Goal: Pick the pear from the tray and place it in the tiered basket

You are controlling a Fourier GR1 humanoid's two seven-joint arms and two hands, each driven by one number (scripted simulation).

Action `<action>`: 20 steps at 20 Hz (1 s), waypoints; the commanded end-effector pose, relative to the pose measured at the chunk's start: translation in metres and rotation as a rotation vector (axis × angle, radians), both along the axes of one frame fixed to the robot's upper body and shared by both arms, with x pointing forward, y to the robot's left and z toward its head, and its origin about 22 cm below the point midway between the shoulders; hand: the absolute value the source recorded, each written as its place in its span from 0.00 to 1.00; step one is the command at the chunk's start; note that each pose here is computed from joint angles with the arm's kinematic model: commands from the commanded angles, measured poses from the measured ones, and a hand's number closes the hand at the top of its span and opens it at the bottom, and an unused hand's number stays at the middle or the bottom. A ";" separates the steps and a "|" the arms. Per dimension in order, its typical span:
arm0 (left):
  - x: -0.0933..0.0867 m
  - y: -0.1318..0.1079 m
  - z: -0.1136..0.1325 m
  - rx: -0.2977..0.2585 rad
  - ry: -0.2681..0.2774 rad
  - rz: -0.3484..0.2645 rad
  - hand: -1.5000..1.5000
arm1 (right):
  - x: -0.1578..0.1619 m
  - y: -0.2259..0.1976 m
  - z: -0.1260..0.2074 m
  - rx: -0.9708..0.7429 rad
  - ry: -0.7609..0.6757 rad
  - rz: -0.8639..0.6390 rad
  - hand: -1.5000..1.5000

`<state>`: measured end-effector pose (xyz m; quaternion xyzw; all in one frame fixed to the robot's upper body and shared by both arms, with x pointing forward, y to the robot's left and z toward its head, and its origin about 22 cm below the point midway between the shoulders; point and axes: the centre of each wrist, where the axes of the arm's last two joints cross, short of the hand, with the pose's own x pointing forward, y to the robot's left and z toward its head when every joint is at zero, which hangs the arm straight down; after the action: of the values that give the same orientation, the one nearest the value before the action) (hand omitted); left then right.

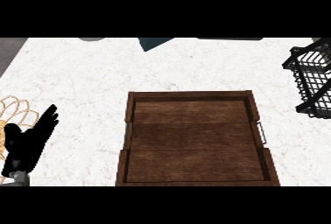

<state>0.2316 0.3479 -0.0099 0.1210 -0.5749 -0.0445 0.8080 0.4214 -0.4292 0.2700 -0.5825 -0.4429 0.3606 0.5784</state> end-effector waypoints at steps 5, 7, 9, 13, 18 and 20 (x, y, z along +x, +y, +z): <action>-0.005 0.005 -0.008 -0.005 0.023 0.035 0.50 | -0.023 -0.025 0.056 0.221 -0.312 -0.056 0.00; -0.003 0.012 -0.001 -0.006 0.008 0.020 0.50 | -0.039 -0.038 0.088 0.307 -0.331 -0.102 0.00; 0.003 0.003 0.006 0.001 0.008 0.019 0.50 | -0.051 -0.059 0.078 0.387 -0.349 -0.179 0.00; -0.012 0.008 -0.002 -0.009 0.013 0.032 0.50 | -0.086 -0.099 0.078 0.593 -0.394 -0.203 0.00; -0.024 0.014 -0.013 0.007 0.030 0.064 0.50 | -0.138 -0.142 0.086 0.815 -0.540 -0.127 0.00; -0.020 0.004 -0.007 -0.007 0.005 0.058 0.50 | -0.157 -0.160 0.071 0.885 -0.569 -0.106 0.00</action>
<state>0.2179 0.3558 -0.0143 0.1331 -0.5698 -0.0282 0.8104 0.3016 -0.5599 0.3470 -0.4288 -0.6221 -0.0147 0.6549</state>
